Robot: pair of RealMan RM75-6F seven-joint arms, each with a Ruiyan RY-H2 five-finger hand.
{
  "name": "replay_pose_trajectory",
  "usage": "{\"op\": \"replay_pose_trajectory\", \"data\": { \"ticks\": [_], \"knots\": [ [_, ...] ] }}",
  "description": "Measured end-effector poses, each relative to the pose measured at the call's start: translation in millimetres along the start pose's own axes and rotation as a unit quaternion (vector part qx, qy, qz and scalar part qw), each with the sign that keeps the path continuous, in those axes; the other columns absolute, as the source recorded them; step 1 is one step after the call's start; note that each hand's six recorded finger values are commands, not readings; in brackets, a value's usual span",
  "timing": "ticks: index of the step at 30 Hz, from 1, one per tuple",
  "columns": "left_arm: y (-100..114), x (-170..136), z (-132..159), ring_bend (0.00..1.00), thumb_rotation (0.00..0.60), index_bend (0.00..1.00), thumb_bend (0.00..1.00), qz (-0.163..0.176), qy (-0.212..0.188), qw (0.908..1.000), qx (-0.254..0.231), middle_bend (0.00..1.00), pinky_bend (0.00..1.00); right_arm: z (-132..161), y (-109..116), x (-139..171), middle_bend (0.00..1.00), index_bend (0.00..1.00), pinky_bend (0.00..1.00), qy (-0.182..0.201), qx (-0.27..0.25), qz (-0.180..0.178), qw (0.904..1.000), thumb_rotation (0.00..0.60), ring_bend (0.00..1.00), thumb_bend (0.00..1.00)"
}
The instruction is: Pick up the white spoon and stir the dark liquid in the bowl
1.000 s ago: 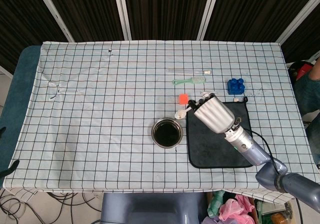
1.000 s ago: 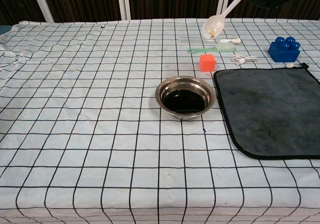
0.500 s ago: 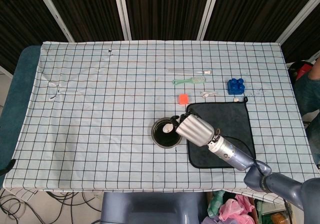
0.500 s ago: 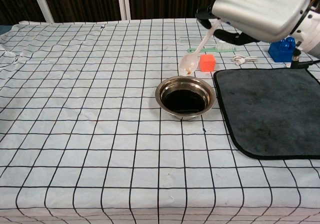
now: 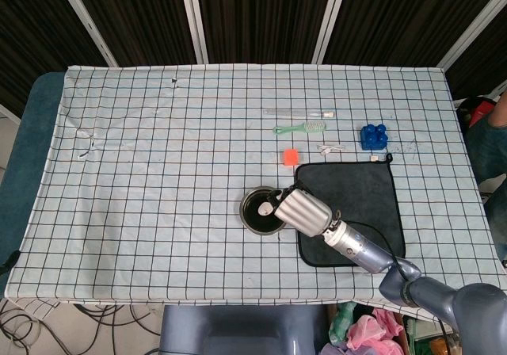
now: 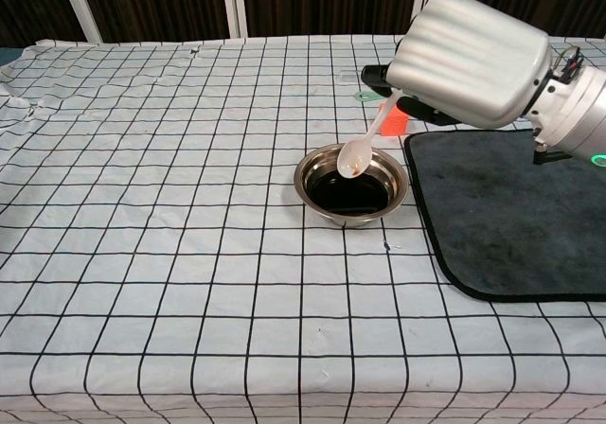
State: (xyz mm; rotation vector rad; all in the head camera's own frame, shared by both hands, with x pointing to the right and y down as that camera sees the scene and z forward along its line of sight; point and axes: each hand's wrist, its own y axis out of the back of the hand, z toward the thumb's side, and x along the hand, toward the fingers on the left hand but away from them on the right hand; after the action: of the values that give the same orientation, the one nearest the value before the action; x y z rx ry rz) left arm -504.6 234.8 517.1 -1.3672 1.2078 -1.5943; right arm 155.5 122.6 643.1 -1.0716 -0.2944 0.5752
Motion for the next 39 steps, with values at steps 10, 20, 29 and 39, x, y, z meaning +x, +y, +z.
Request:
{"op": "replay_pose_trajectory", "data": {
  "ticks": [10, 20, 29, 39],
  "knots": [
    [-0.6, 1.4, -1.2, 0.00, 0.600, 0.08, 0.19, -0.001, 0.003, 1.0000, 0.001, 0.01, 0.00, 17.8, -10.5, 5.5, 0.90, 0.64, 1.00, 0.009, -0.009, 0.012, 0.9998, 0.600, 1.00, 0.39],
    [2.4, 1.3, -3.6, 0.00, 0.600, 0.08, 0.19, 0.004, 0.008, 1.0000, -0.002, 0.01, 0.00, 29.9, -17.3, 4.6, 0.90, 0.65, 1.00, 0.004, -0.014, 0.015, 0.9998, 0.600, 1.00, 0.39],
    [4.3, 0.9, -4.8, 0.00, 0.600, 0.08, 0.19, 0.007, 0.009, 0.9999, -0.004, 0.01, 0.00, 43.3, -19.7, 0.3, 0.90, 0.66, 1.00, 0.001, -0.024, 0.012, 0.9996, 0.600, 1.00, 0.39],
    [5.0, 0.7, -5.5, 0.00, 0.600, 0.08, 0.19, 0.008, 0.010, 0.9999, -0.005, 0.01, 0.00, 49.8, -27.1, -4.3, 0.90, 0.66, 1.00, -0.004, -0.034, 0.020, 0.9992, 0.600, 1.00, 0.39]
  ]
}}
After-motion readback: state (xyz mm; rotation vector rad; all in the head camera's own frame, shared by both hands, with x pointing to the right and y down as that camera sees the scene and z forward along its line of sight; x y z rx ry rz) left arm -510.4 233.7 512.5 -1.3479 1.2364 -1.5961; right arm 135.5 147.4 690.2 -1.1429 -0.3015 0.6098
